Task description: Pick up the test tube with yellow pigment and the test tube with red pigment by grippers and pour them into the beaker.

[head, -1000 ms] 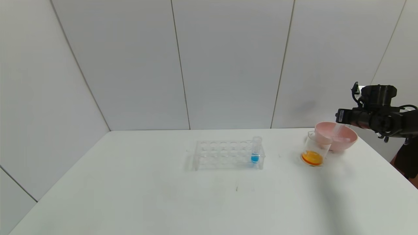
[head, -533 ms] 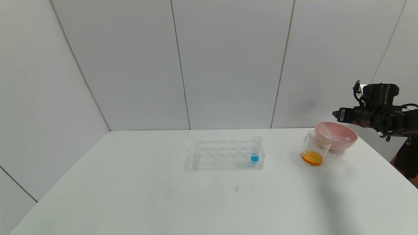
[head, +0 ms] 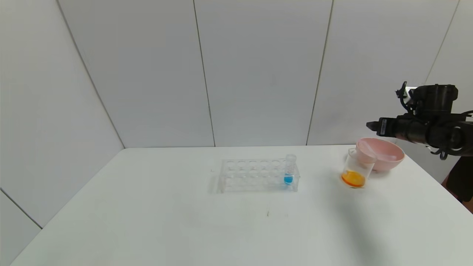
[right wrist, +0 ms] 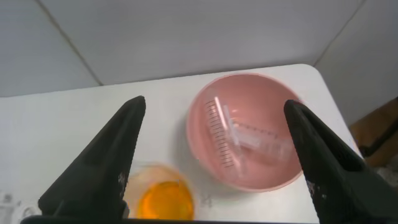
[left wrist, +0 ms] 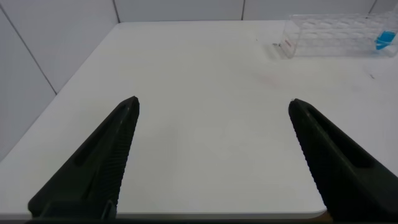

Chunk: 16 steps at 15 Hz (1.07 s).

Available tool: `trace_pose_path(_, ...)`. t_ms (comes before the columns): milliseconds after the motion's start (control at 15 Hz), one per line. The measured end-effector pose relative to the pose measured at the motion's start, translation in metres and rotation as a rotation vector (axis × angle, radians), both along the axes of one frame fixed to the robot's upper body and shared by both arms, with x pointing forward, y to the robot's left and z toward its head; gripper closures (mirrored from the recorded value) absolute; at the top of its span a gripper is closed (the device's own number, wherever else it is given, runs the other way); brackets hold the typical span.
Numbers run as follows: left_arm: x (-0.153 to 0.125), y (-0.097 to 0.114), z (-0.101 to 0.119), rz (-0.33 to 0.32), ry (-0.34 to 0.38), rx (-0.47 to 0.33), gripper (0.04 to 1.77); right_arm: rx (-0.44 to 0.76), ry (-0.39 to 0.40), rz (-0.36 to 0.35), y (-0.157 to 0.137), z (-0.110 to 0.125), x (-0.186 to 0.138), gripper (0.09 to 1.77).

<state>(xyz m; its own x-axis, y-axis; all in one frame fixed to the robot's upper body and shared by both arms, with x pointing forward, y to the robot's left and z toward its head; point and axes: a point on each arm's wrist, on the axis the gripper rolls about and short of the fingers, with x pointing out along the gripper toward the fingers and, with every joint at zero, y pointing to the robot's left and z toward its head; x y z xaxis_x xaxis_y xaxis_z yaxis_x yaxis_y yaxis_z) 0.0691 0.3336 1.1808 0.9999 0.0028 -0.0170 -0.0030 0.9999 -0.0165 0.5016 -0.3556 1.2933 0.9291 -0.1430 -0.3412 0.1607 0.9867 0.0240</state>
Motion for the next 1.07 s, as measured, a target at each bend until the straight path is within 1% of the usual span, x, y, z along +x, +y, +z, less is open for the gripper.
trace_pose_path(267, 0.0, 0.0, 0.0, 0.0, 0.0, 0.0, 0.09, 0.03, -0.04, 0.137, 0.067, 0.007, -0.035, 0.22)
trace_pose_path(400, 0.0, 0.0, 0.0, 0.0, 0.0, 0.0, 0.09, 0.031, -0.051, 0.175, 0.084, 0.011, -0.054, 0.2)
trace_pose_path(533, 0.0, 0.0, 0.0, 0.0, 0.0, 0.0, 0.09, 0.033, -0.065, 0.197, 0.089, 0.018, -0.073, 0.19)
trace_pose_path(800, 0.0, 0.0, 0.0, 0.0, 0.0, 0.0, 0.09, 0.022, -0.122, 0.21, 0.079, 0.042, -0.12, 0.18)
trace_pose_path(933, 0.0, 0.0, 0.0, 0.0, 0.0, 0.0, 0.09, 0.014, -0.177, 0.212, 0.072, 0.057, -0.151, 0.17)
trace_pose_path(1067, 0.0, 0.0, 0.0, 0.0, 0.0, 0.0, 0.09, 0.001, -0.25, 0.216, 0.065, 0.074, -0.186, 0.16)
